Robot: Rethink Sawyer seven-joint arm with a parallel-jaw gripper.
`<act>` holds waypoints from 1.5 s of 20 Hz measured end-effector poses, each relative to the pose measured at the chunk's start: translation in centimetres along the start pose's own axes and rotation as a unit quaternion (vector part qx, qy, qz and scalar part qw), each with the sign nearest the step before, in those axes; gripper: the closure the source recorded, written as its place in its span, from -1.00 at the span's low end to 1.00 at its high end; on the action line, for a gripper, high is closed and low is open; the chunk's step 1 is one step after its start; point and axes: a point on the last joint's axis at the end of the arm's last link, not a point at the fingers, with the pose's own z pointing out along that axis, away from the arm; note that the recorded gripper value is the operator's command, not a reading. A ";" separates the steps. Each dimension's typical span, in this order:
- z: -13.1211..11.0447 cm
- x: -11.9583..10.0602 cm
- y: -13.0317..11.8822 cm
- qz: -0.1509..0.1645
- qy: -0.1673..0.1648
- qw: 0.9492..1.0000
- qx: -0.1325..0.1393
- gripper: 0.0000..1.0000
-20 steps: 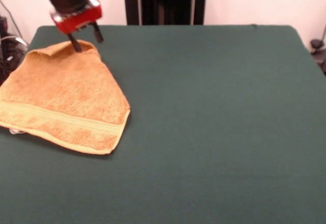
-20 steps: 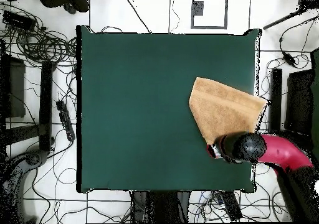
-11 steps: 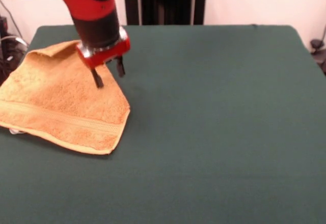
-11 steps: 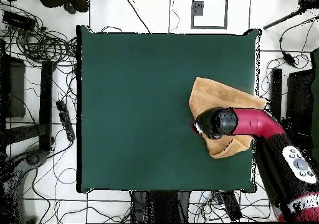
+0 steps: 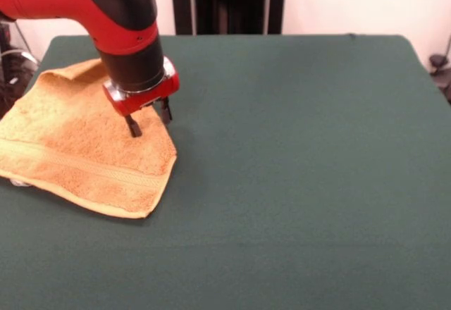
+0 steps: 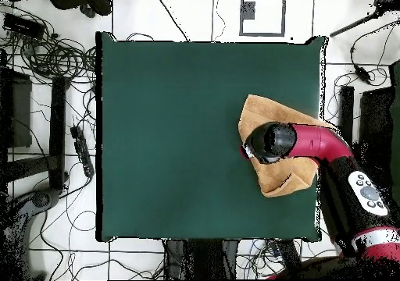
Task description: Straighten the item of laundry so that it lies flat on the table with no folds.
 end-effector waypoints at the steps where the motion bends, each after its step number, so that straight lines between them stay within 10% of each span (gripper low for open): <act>1: 0.0 0.0 -0.1 0.003 0.000 1.000 -0.003 -1.00; 21: -0.3 -0.8 -4.1 0.077 0.031 0.989 -0.127 -1.00; 25: -0.3 -0.4 -5.3 0.053 0.026 0.984 -0.165 -1.00; 30: -0.3 0.0 -5.9 -0.050 0.023 0.981 -0.185 -1.00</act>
